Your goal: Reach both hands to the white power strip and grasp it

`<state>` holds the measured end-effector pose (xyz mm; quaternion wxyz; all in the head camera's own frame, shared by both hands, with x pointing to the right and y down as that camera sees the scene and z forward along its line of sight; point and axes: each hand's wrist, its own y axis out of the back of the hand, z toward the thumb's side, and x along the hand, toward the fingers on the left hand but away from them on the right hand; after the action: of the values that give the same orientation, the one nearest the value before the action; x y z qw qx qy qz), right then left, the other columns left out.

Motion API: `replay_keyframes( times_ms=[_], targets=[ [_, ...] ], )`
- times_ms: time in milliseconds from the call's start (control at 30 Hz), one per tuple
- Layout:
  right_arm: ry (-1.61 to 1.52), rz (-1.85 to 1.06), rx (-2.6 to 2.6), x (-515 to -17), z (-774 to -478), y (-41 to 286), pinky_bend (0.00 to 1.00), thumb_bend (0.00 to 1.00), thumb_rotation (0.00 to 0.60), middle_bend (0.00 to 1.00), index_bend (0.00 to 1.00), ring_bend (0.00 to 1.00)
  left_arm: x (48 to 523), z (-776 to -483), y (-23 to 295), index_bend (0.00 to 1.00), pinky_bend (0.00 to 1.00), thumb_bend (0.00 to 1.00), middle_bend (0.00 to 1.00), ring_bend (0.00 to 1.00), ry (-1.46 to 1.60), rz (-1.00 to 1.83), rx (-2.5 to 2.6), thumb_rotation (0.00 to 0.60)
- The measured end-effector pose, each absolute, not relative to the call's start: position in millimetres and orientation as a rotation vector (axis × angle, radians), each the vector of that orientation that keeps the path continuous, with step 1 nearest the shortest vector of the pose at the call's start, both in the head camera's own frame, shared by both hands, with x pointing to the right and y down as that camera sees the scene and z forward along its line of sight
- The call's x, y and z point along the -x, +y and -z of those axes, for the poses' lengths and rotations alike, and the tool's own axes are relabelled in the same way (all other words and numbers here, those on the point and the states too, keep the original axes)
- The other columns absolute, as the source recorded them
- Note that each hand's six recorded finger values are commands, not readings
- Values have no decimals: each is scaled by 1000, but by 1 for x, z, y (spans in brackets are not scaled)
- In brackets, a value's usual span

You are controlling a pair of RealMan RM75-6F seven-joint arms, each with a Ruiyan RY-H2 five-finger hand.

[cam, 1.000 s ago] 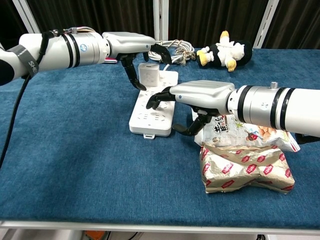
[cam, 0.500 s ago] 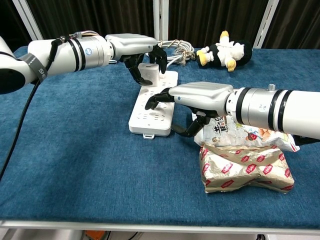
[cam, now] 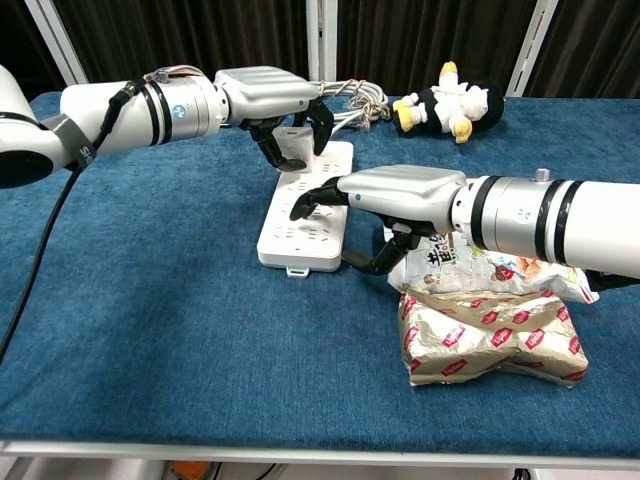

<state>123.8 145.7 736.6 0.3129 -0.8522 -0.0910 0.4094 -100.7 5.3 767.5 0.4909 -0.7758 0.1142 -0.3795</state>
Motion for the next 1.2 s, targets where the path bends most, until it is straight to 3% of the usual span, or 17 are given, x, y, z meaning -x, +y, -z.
replay_keyframes(
  times_ms=[200, 533, 1200],
  targets=[
    [-232, -1085, 2251, -123, -738, 147, 6, 491, 600, 200, 172, 0, 100, -767, 6, 594, 827, 457, 668, 674, 284, 901, 1883, 600],
    [-223, -1094, 2250, -123, -741, 149, 8, 508, 600, 201, 176, 0, 102, -766, 7, 633, 848, 515, 732, 711, 365, 891, 1964, 600],
    [-227, -1109, 2259, -124, -744, 151, 9, 509, 600, 202, 178, 0, 112, -762, 4, 652, 864, 522, 741, 715, 448, 875, 1988, 600]
  ],
)
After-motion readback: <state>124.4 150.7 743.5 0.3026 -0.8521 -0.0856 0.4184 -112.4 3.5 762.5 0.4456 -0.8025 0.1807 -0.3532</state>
